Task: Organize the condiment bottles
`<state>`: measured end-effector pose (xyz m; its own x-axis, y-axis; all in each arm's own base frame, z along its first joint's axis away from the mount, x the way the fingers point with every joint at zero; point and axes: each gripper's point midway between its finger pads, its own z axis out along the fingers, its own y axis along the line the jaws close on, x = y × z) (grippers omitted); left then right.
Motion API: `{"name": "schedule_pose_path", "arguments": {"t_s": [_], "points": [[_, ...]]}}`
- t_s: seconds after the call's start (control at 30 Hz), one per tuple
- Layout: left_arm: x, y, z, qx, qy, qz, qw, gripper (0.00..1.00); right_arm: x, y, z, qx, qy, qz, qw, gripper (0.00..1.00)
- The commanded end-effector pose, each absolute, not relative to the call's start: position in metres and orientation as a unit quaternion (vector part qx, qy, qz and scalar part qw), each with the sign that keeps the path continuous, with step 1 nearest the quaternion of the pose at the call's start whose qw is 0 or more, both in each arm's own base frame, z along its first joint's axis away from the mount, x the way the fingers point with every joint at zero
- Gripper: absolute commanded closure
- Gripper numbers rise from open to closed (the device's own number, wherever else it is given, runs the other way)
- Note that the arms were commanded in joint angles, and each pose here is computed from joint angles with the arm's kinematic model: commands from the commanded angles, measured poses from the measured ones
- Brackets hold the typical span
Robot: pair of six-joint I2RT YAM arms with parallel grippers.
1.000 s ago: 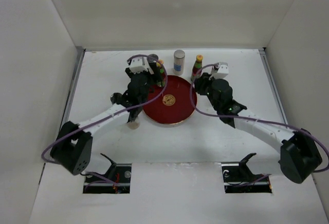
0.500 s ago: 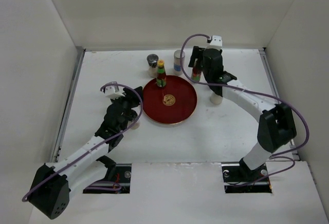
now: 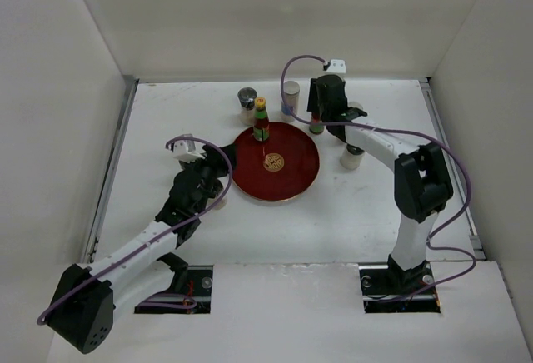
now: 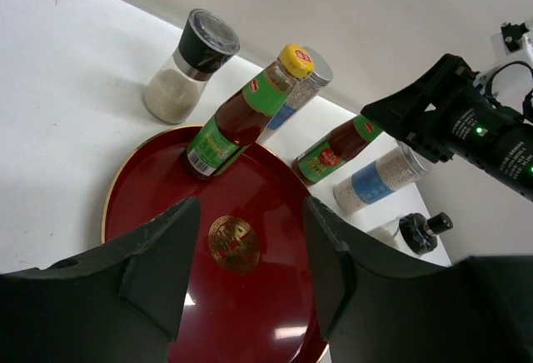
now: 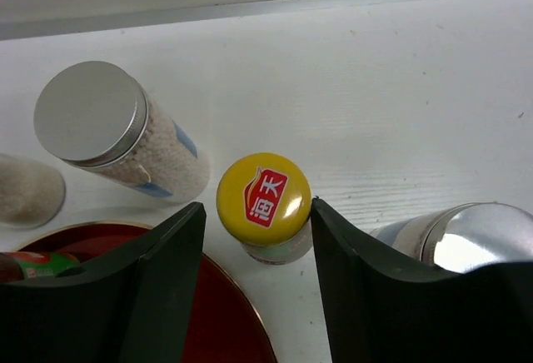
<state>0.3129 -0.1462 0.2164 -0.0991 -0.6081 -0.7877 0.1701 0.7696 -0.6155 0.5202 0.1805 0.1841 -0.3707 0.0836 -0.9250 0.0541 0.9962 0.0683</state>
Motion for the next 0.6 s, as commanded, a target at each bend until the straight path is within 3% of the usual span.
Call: {"name": "schedule_pose_path", "arguments": {"t_s": [0.0,0.27,0.57], "points": [[0.313,-0.149,0.233,-0.162,0.653,-0.324,0.665,0.50,0.542,0.176,0.228,0.054,0.790,0.017,0.610,0.44],[0.316,-0.153,0.229,-0.157,0.659,-0.324,0.661,0.50,0.542,0.173,0.259,0.043,0.757,0.010,0.652,0.65],[0.318,-0.153,0.227,-0.157,0.660,-0.321,0.660,0.50,0.499,0.179,0.335,0.044,0.704,0.054,0.707,0.68]]}}
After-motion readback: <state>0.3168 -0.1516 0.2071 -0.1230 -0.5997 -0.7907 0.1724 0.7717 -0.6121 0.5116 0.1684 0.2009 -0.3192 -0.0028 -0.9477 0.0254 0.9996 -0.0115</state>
